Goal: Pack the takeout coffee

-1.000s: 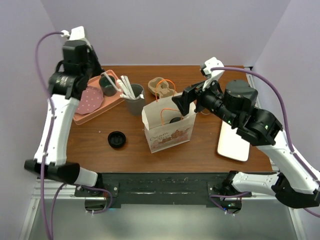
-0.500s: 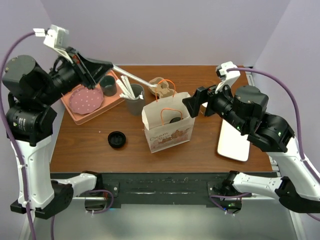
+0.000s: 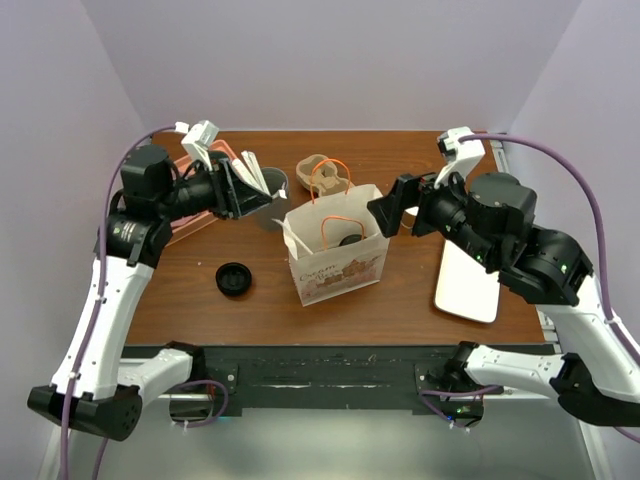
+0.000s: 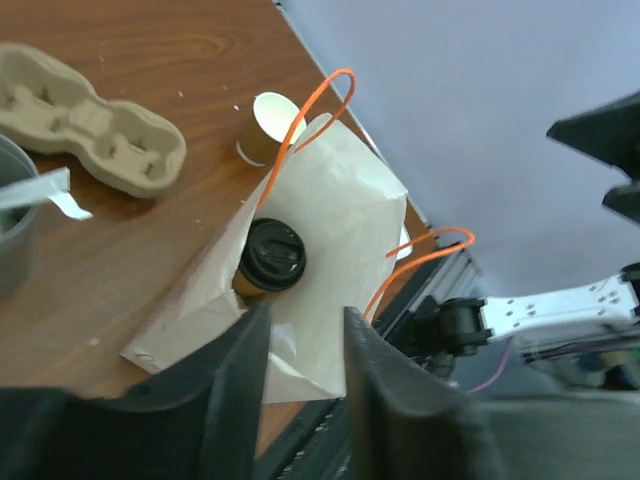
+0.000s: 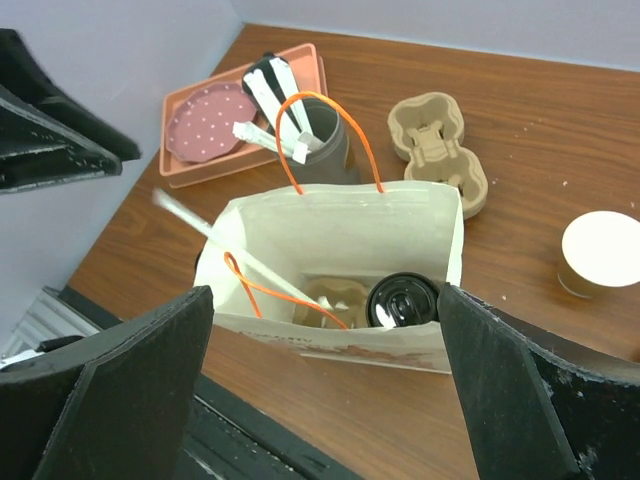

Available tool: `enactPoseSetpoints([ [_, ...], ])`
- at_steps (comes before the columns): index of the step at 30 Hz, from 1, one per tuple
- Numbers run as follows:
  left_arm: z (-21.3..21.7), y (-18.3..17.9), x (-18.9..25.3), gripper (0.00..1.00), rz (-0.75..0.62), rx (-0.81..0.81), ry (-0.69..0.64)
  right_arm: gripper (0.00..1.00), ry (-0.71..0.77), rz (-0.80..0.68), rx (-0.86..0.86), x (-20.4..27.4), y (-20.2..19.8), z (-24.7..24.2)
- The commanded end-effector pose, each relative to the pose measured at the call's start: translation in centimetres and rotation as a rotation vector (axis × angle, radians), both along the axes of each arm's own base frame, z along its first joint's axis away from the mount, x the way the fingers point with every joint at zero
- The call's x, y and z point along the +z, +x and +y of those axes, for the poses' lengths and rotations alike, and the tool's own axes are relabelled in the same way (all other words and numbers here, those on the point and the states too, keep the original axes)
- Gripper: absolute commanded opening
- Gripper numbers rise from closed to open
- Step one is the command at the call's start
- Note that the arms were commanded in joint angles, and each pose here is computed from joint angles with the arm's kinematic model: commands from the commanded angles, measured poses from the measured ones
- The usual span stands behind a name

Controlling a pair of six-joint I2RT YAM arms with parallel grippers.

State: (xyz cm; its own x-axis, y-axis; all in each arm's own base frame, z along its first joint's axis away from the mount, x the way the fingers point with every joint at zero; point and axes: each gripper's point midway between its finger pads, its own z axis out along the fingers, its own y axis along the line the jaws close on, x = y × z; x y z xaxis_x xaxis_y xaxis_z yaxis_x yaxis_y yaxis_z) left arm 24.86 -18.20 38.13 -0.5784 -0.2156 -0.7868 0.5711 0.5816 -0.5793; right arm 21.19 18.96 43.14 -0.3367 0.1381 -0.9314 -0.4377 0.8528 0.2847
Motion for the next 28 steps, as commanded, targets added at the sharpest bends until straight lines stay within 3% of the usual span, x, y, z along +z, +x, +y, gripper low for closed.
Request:
enactPoseSetpoints([
  [1,-0.5,0.8,2.5,0.62,-0.099,-0.01,-0.042,0.99,0.012,0.012,-0.015,1.0,0.2,0.1],
  [2,-0.6,0.9,3.1,0.73,-0.116,-0.017,-0.044,0.99,0.026,0.021,-0.015,1.2,0.0,0.1],
  [7,-0.5,0.5,4.1,1.0,-0.178,-0.034,-0.019,0.99,0.135,0.015,-0.056,2.8,-0.4,-0.8],
  [18,0.7,-3.9,5.5,1.0,-0.33,0.004,-0.086,0.99,0.171,0.021,-0.139,3.6,-0.5,-2.6],
  [28,0.5,-4.4,5.6,1.0,-0.358,-0.01,-0.119,0.99,0.261,0.024,-0.099,3.4,-0.5,-1.1],
])
